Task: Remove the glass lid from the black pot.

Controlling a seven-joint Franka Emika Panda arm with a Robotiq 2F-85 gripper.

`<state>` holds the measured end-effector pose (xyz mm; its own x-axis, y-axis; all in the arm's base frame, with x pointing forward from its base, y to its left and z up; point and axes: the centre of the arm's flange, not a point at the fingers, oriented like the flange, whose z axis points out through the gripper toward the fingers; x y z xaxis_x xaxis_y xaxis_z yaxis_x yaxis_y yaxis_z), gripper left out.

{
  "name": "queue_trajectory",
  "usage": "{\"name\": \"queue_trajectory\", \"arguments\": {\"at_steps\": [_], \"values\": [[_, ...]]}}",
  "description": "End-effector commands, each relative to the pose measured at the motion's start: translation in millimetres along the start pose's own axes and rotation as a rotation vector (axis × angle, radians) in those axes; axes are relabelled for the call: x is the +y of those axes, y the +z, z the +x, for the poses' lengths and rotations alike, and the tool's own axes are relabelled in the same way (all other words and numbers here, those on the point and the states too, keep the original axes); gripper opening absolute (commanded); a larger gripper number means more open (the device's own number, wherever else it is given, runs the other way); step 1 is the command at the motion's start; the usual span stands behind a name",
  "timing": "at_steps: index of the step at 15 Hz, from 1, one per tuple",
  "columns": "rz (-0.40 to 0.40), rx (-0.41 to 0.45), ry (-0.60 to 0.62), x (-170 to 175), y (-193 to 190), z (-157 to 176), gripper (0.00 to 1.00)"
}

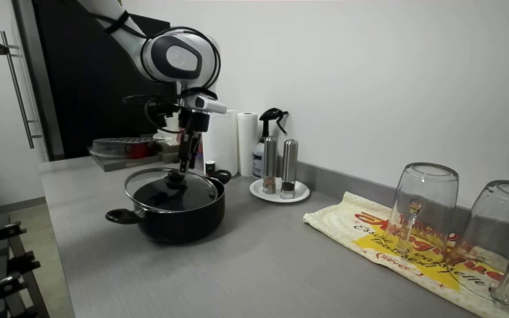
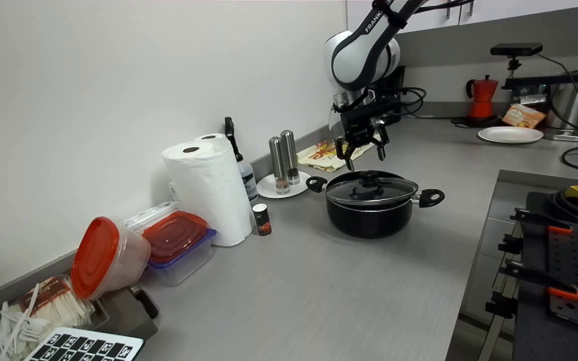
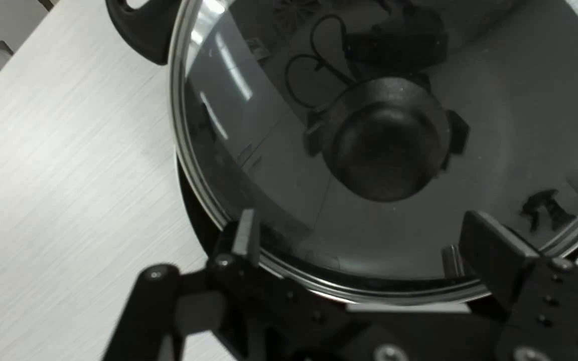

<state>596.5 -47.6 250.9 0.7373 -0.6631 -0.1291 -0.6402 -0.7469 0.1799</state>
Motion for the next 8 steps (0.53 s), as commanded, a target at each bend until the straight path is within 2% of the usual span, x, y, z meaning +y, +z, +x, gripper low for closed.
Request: {"name": "queue_trajectory", "arguments": {"at_steps": [1,8], "values": [[-0.015,-0.041,0.007,-2,-9,-4,1.00],[-0.060,-0.089,0.003,3,5,-13,1.00]]}}
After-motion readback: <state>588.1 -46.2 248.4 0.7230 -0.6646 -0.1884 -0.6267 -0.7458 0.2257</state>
